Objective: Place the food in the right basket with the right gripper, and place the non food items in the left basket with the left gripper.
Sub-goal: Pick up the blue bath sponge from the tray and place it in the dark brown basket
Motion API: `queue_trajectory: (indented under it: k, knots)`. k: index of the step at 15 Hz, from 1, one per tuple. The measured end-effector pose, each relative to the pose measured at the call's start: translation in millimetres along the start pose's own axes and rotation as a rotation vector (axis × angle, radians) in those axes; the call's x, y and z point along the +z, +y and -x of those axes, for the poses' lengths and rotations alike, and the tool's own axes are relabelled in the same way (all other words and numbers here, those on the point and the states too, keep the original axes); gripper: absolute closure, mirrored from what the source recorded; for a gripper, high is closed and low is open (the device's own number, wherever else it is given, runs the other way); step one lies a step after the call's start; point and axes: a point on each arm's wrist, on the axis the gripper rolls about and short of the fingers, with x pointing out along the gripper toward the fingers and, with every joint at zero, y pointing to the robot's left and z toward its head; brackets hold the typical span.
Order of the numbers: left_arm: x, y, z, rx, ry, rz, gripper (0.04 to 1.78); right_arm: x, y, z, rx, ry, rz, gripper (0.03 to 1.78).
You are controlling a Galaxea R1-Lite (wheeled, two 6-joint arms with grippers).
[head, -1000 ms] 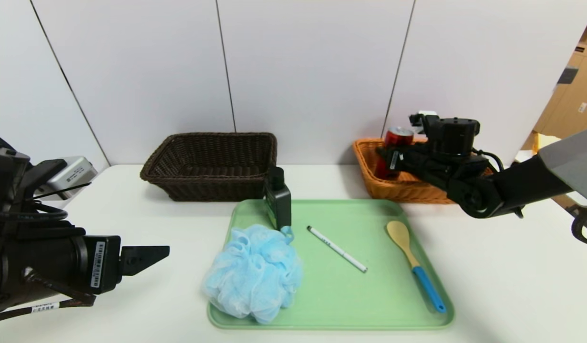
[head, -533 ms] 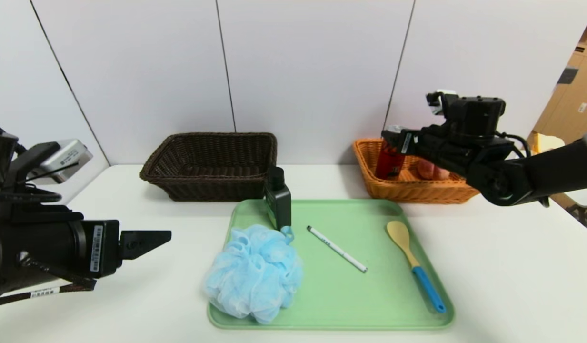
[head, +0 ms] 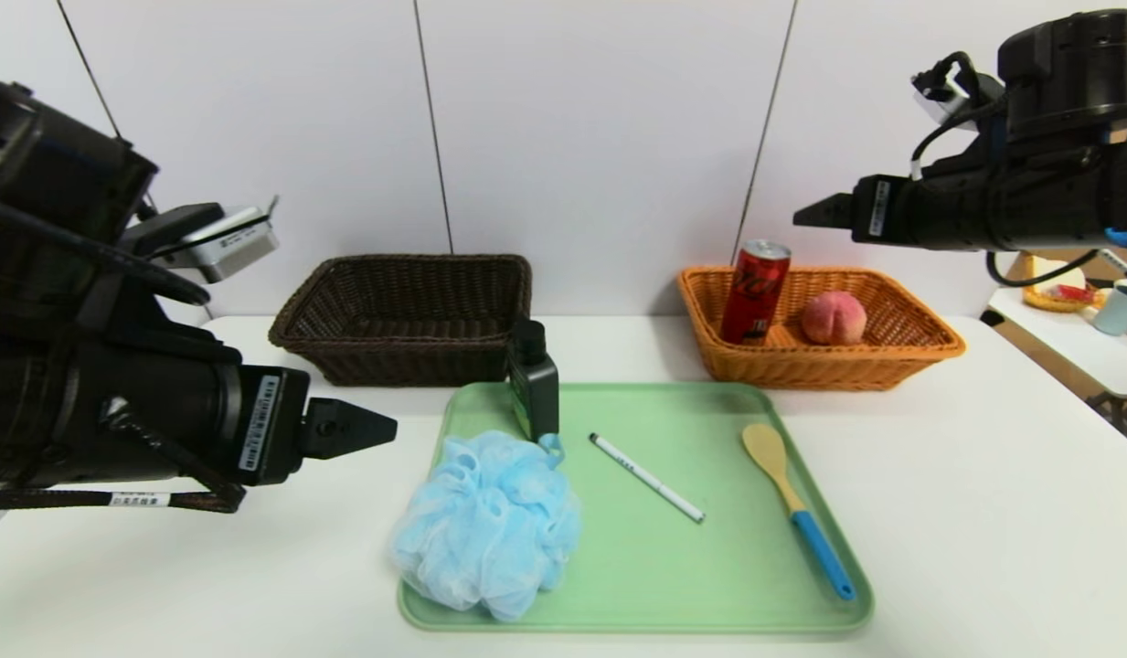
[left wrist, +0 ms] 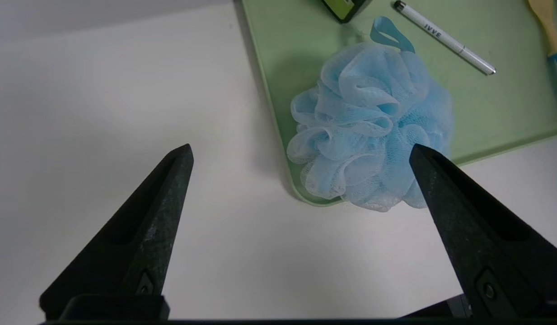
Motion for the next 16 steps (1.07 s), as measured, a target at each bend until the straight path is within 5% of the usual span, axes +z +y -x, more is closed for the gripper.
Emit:
queue_trajectory:
  k: [4, 9, 16]
  knots:
    - [9.4, -30.4, -23.5, -0.039, 0.087, -0.04, 0.13, -19.7, -5.2, 45.6, -0.063, 0.313, -0.087, 0.14]
    - [10.9, -63.5, -59.6, -0.083, 0.134, -0.073, 0.13, -48.3, 0.1, 67.3, -0.046, 0.4, -0.064, 0.12]
    - [0.5, -74.9, -109.6, 0.03, 0.223, -0.12, 0.13, -73.3, 6.9, 77.6, -0.024, 0.463, -0.04, 0.12]
